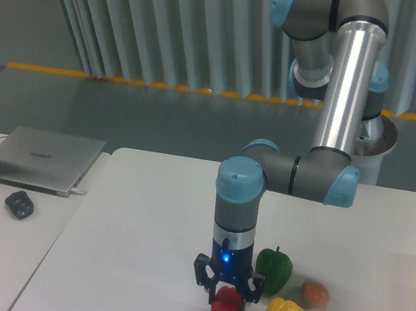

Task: Place the red peppers in a basket
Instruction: 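Close the gripper on the red bell pepper and lift it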

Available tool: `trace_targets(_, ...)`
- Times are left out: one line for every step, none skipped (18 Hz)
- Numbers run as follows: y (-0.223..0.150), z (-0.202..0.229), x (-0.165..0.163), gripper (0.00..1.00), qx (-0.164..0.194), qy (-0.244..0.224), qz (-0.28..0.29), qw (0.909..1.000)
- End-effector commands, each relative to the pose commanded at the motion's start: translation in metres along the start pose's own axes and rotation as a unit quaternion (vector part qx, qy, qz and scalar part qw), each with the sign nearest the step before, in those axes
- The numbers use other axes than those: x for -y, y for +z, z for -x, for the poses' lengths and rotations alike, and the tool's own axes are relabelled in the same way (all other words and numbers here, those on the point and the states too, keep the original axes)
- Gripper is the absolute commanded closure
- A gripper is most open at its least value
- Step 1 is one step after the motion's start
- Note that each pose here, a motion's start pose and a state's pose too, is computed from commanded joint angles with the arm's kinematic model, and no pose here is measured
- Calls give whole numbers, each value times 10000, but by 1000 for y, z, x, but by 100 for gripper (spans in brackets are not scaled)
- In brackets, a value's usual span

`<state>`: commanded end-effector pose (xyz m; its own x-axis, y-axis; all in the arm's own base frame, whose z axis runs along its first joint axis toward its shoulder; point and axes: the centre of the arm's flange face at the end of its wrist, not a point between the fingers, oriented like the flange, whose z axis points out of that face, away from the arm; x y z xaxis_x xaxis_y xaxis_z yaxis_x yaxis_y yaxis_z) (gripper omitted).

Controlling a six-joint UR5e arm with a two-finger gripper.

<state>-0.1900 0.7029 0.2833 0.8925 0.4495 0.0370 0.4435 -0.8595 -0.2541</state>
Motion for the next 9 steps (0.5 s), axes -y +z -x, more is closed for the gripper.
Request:
trace_targets(-2,0,0,45,0,0,-8,10000)
trace_targets(0,0,-1,48,0,0,7,10000)
trace_targets(-1,0,-1,52,-7,7,8,10000)
trace_targets(-5,0,0,52,-8,8,-23,10000)
trace_targets(-10,-1,1,52,-17,18,-68,10000)
trace_targets(-19,0,4,52,-16,36,-145,9999)
trace_targets(-33,1,7,52,-14,116,-245,9996)
trace_targets(-46,3,7,52,-9,302,-323,9990)
trace_targets(-60,6,7,52,2,543,-400,9977)
